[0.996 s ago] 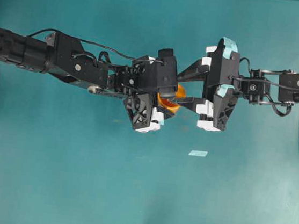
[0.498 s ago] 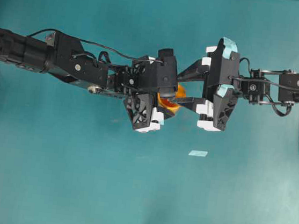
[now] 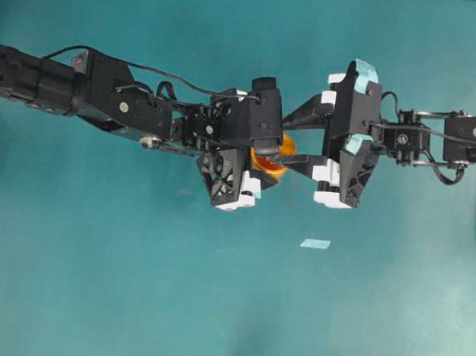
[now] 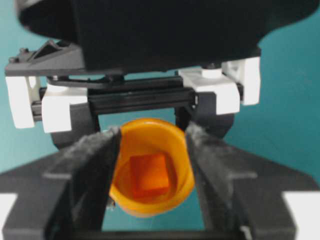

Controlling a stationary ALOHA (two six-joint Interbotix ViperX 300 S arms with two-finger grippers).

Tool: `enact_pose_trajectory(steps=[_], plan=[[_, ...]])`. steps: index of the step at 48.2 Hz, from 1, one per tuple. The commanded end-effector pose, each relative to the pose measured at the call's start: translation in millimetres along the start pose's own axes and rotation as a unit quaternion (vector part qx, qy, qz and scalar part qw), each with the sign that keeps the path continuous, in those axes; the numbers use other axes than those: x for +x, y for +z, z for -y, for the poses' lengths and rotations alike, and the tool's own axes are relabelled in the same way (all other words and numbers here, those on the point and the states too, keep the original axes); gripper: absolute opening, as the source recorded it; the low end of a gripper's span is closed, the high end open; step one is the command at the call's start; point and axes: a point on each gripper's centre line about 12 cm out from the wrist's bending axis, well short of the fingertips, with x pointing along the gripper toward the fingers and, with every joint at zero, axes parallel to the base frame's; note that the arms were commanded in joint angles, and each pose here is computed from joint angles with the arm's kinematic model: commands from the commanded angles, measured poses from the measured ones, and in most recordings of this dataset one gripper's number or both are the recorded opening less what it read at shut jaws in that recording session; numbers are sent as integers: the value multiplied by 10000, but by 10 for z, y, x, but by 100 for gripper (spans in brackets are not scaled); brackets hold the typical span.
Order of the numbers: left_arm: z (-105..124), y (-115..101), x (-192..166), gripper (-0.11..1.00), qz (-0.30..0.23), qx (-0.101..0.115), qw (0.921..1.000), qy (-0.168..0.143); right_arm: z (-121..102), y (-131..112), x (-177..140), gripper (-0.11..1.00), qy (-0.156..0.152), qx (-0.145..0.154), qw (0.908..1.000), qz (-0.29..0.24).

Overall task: Hold the block with right arm and the cup with left arm, then put the block into the cup.
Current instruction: 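Carry the cube with the right gripper over the held cup, then open the right gripper to drop the cube into the cup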

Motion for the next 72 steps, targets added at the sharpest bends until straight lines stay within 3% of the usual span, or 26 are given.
enact_pose_trajectory(steps=[1, 72], plan=[[24, 135, -60, 63, 206, 25, 9998, -26, 7, 133, -19, 58, -7, -21, 9998, 198], [26, 149, -72, 63, 374, 25, 9993, -42, -3, 158, -20, 58, 21, -17, 9995, 304]])
